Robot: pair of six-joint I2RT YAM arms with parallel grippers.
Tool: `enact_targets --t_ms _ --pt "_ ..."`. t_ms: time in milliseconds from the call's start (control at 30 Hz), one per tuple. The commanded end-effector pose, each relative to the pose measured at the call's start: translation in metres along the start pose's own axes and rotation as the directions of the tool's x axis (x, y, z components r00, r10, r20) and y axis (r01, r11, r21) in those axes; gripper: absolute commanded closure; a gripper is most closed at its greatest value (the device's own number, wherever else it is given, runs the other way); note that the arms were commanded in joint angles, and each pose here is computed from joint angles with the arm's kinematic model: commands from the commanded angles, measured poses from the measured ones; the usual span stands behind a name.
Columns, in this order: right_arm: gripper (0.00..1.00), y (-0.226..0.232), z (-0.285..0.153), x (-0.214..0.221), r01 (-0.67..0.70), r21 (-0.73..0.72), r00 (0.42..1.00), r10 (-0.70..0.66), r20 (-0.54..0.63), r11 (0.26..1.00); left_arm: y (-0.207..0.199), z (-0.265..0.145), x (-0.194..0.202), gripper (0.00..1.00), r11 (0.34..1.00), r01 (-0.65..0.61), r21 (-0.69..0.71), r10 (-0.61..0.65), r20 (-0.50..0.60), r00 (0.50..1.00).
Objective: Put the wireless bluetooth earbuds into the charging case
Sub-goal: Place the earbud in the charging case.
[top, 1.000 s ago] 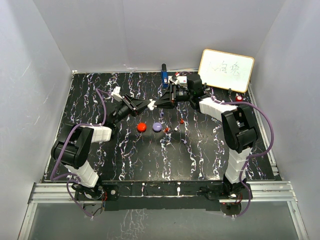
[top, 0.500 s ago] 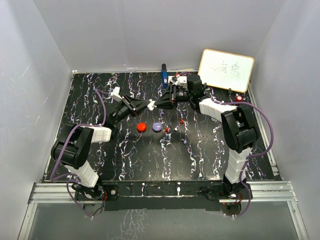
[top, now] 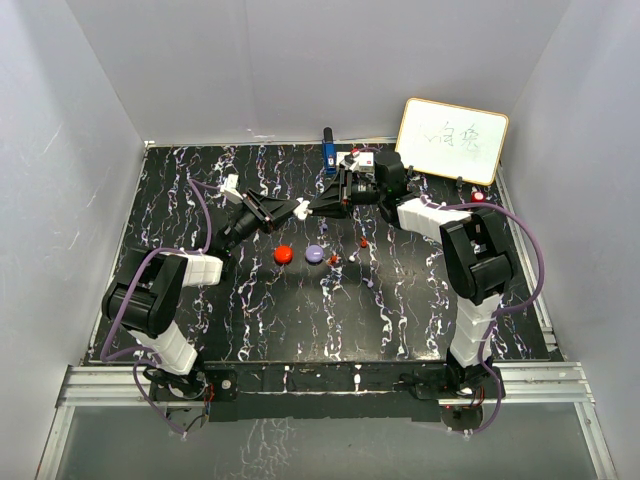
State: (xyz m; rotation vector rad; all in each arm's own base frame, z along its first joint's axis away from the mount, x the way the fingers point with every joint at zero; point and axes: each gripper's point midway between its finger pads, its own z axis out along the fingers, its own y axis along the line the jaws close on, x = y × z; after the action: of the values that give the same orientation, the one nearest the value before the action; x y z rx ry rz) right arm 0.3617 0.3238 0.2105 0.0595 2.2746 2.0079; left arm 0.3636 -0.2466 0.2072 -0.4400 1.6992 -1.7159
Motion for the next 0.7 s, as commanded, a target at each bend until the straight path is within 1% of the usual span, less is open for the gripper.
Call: enact_targets --t_ms 0,400,533,633,667 --pt "1.00 0.0027 0.0022 -0.0043 0.018 -0.029 1.000 -0.018 0.018 0.999 -0.0337 -0.0031 -0.0030 1.00 0.992 -0.062 0.107 0.060 0.025 0.998" --pt "1.00 0.0007 0.0035 -0.0058 -0.001 -0.031 1.000 0.001 0.026 1.000 -0.0360 -0.0038 -0.0039 1.00 0.991 -0.066 0.115 0.062 0.031 0.998" --pt "0.91 -0.0002 0.0033 -0.0073 -0.001 -0.028 0.999 0.002 0.035 1.000 -0.0345 -0.0042 -0.0038 1.00 0.993 -0.058 0.104 0.056 0.031 0.998" --pt "0.80 -0.0008 0.0033 -0.0081 -0.003 -0.026 0.999 0.004 0.041 1.000 -0.0341 -0.0045 -0.0039 1.00 0.994 -0.057 0.098 0.054 0.032 0.998" --pt "0.75 -0.0012 0.0030 -0.0086 -0.003 -0.027 0.999 0.004 0.042 1.000 -0.0336 -0.0045 -0.0041 1.00 0.994 -0.054 0.093 0.051 0.032 0.998"
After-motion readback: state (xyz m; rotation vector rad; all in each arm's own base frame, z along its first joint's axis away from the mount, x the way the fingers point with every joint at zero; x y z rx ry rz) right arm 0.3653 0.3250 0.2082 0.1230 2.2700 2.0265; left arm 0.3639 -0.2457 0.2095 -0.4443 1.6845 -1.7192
